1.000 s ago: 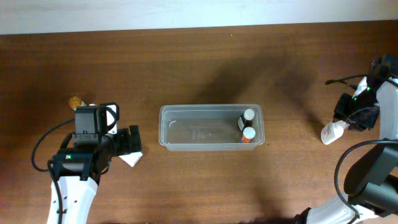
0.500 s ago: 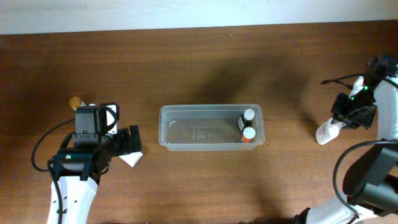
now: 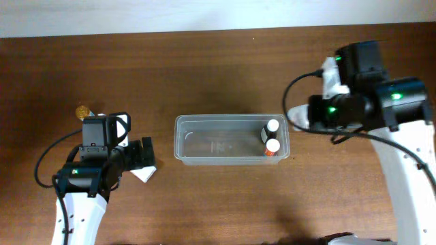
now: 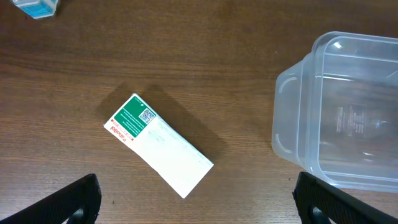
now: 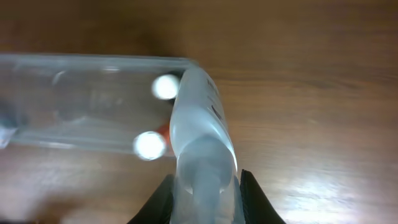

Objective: Pack container
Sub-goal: 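Lower the lotion bottle into the container's right end and release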

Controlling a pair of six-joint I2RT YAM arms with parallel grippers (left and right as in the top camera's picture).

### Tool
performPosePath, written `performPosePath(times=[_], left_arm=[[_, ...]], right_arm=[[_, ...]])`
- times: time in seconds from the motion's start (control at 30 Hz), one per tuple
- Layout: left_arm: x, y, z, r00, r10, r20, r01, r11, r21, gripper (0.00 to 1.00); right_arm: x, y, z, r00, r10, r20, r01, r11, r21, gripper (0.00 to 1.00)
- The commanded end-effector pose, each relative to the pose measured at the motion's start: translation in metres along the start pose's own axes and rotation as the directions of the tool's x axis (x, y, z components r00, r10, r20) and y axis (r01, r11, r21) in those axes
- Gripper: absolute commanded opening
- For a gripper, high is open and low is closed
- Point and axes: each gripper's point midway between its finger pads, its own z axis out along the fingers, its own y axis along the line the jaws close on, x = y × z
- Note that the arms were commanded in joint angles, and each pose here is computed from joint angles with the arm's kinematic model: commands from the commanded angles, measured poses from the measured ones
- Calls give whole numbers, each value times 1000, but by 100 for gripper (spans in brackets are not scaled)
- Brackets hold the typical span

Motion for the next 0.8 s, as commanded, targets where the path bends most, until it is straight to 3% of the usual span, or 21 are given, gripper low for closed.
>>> performPosePath(times=[0.0, 0.77], left_arm=[[-7, -2, -4, 1000, -4, 17, 4, 1000, 11, 99], [-7, -2, -4, 1000, -4, 17, 4, 1000, 11, 99]], right_arm=[[1, 25, 1, 1000, -17, 0, 17, 999, -27, 19], [19, 31, 73, 976, -29, -214, 33, 999, 13, 19]])
